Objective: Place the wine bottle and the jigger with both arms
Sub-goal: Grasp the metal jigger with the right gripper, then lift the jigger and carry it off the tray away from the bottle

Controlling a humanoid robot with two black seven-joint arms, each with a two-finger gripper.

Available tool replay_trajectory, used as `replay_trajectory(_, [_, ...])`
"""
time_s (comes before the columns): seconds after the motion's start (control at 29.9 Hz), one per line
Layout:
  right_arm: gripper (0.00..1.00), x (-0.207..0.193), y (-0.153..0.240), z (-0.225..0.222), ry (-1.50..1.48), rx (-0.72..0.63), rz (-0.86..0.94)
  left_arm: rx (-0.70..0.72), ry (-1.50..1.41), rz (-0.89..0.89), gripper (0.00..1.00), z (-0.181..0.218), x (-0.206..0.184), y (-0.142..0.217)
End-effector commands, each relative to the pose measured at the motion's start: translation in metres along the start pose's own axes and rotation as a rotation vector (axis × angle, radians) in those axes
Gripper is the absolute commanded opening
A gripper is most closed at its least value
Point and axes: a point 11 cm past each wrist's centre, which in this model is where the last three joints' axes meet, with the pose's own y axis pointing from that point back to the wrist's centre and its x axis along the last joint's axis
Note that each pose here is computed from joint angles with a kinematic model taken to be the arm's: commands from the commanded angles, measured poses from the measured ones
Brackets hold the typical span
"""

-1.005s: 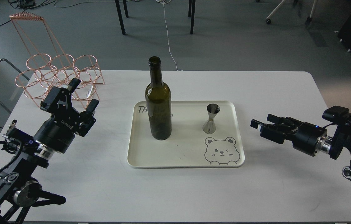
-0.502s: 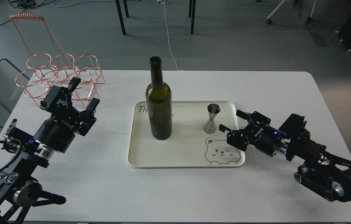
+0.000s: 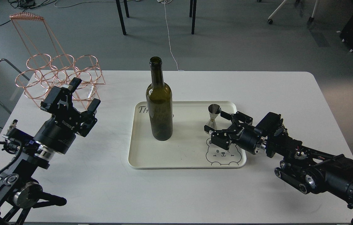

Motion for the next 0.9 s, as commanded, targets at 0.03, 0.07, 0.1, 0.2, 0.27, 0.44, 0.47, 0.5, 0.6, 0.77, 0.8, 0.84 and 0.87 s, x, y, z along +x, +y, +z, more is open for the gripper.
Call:
replay_trajectory(0.03, [0.65,0.003,-0.009,-0.002,0.006,0.002,0.005,-0.001,0.002,0.0,0.98,0.0,0.0,0.0])
replay_trajectory(0.07, [0.61,0.004,-0.01,-0.002,0.006,0.0,0.007,0.0,0.0,0.0,0.98,0.0,0.0,0.0])
replay_trajectory(0.1, [0.56,0.004,-0.013,-0.004,0.005,0.001,0.007,-0.002,0.002,-0.001,0.98,0.0,-0.001,0.0])
replay_trajectory(0.2, [0.41,0.004,-0.016,-0.006,0.003,0.005,0.009,-0.004,0.001,-0.005,0.98,0.001,-0.002,0.0])
replay_trajectory(0.27, [0.37,0.004,-0.016,-0.006,0.003,0.005,0.009,-0.004,0.001,-0.005,0.98,0.001,-0.002,0.0])
replay_trajectory(0.44, [0.16,0.002,-0.014,-0.006,0.001,0.002,0.008,-0.004,0.001,-0.003,0.98,0.001,-0.002,0.0])
replay_trajectory(0.47, [0.16,0.003,-0.013,-0.004,0.003,0.0,0.008,-0.004,0.001,-0.003,0.98,0.001,-0.002,0.0])
replay_trajectory(0.5, [0.16,0.003,-0.012,-0.003,0.005,-0.002,0.006,-0.004,0.001,-0.005,0.98,0.001,-0.002,0.0])
replay_trajectory(0.6, [0.15,0.006,-0.013,-0.002,0.002,-0.005,0.015,-0.005,0.003,-0.005,0.98,0.001,-0.002,0.0])
replay_trajectory(0.77, [0.15,0.024,-0.004,0.017,0.003,-0.048,0.058,-0.004,0.0,-0.006,0.98,0.002,-0.002,0.0])
replay_trajectory(0.8, [0.15,0.03,-0.001,0.022,-0.001,-0.057,0.076,-0.004,0.0,-0.006,0.98,0.002,-0.002,0.0])
replay_trajectory(0.84, [0.15,0.037,0.003,0.028,-0.003,-0.071,0.097,-0.004,0.0,-0.006,0.98,0.002,-0.002,0.0])
replay_trajectory(0.87, [0.15,0.044,0.009,0.035,0.0,-0.087,0.112,-0.006,-0.002,-0.008,0.98,0.003,-0.002,-0.001])
